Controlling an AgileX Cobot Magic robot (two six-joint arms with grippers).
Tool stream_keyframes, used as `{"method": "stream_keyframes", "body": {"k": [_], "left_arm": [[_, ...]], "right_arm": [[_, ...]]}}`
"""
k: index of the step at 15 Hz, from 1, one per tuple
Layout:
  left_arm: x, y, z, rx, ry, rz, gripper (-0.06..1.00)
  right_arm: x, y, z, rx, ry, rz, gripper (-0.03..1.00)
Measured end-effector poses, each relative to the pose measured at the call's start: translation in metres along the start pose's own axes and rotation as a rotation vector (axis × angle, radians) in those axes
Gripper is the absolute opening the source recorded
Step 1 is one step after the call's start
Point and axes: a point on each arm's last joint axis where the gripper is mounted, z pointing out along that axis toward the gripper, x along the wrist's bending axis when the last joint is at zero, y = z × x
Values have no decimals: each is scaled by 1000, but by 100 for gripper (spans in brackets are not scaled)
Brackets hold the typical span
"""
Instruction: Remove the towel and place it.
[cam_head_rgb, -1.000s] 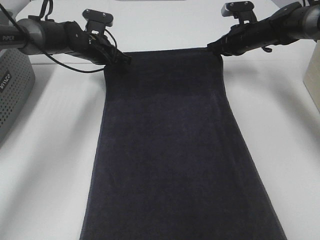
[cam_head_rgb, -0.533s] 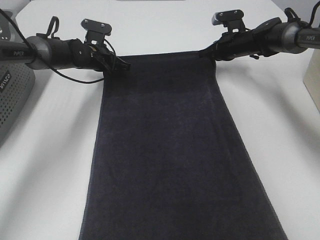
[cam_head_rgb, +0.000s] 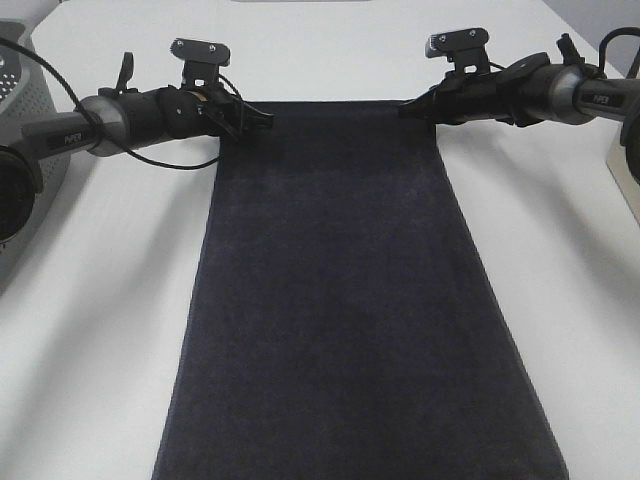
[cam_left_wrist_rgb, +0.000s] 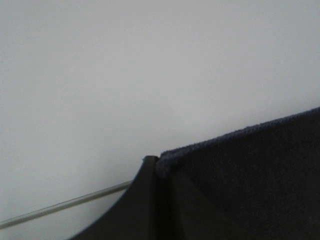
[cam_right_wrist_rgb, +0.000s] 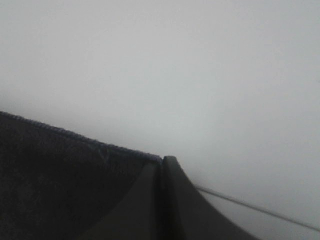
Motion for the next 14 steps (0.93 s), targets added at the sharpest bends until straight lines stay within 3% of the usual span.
{"method": "stream_keyframes", "body": {"k": [14], "left_arm": [[3,-14,7,-50,33,5,4]], "right_arm": [[0,0,4,-25,6,72,3]]}}
